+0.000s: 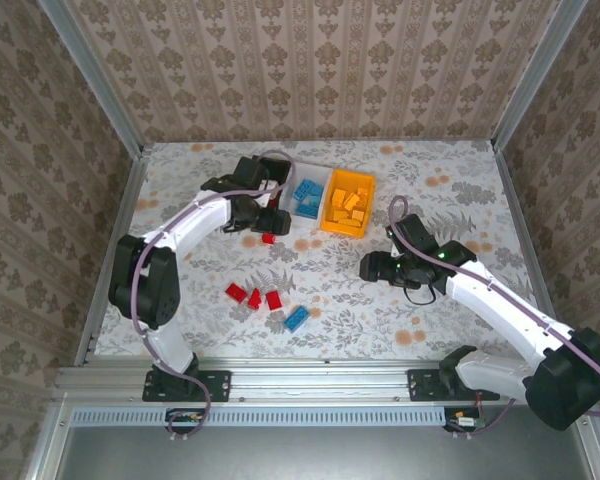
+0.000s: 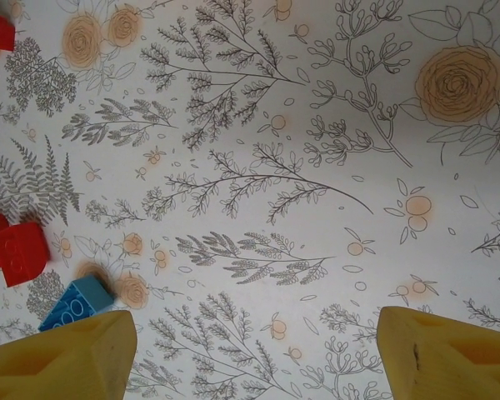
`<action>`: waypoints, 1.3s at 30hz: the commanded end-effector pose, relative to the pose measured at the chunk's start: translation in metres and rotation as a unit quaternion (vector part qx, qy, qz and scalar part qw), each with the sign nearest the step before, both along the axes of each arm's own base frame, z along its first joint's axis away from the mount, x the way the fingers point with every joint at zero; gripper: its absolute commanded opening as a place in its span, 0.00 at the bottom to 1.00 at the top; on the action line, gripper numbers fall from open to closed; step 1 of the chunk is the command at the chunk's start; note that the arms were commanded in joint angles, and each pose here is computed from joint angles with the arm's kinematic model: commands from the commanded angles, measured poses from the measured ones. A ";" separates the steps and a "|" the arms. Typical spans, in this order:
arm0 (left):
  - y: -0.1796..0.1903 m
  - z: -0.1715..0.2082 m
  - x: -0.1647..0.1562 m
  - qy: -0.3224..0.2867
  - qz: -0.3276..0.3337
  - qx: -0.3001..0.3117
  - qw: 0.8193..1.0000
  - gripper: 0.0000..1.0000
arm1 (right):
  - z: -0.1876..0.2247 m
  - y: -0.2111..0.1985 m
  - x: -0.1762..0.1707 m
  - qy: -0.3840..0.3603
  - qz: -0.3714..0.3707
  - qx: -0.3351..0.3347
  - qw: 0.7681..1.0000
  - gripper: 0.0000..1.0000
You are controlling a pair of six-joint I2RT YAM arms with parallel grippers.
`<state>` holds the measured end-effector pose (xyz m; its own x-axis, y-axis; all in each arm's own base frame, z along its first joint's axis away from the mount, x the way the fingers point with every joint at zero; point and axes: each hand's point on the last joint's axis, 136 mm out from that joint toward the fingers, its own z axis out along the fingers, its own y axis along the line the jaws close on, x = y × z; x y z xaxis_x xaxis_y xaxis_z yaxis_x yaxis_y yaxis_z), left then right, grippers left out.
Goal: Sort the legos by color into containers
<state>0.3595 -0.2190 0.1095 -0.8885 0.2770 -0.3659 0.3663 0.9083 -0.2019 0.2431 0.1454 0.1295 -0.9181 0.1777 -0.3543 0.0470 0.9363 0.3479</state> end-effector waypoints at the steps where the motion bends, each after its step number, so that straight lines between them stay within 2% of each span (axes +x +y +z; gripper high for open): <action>1: -0.002 -0.019 -0.002 0.014 -0.008 0.029 0.999 0.85 | 0.002 0.006 0.005 -0.005 0.009 0.009 1.000 0.78; 7: 0.001 -0.047 0.001 0.040 -0.013 0.062 0.997 0.80 | -0.002 0.008 0.005 -0.001 0.012 0.010 1.000 0.78; 17: 0.003 -0.064 0.011 0.044 -0.020 0.087 0.995 0.72 | -0.005 0.007 0.004 0.005 0.008 0.011 1.000 0.78; 29: 0.010 -0.071 0.025 0.045 -0.020 0.100 0.994 0.52 | -0.004 0.006 0.002 0.008 0.003 0.010 1.000 0.78; 35: 0.010 -0.074 0.026 0.053 -0.019 0.093 0.994 0.36 | -0.002 0.007 0.002 0.006 0.004 0.013 1.000 0.78; 39: 0.014 -0.071 0.024 0.057 -0.017 0.089 0.994 0.33 | -0.001 0.007 0.003 0.005 0.004 0.013 1.000 0.78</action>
<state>0.3852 -0.2097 0.0404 -0.9063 0.3522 -0.2336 0.3777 0.9230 -0.0737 0.2482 0.1513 0.1263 -0.9202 0.1767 -0.3494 0.0412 0.9311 0.3623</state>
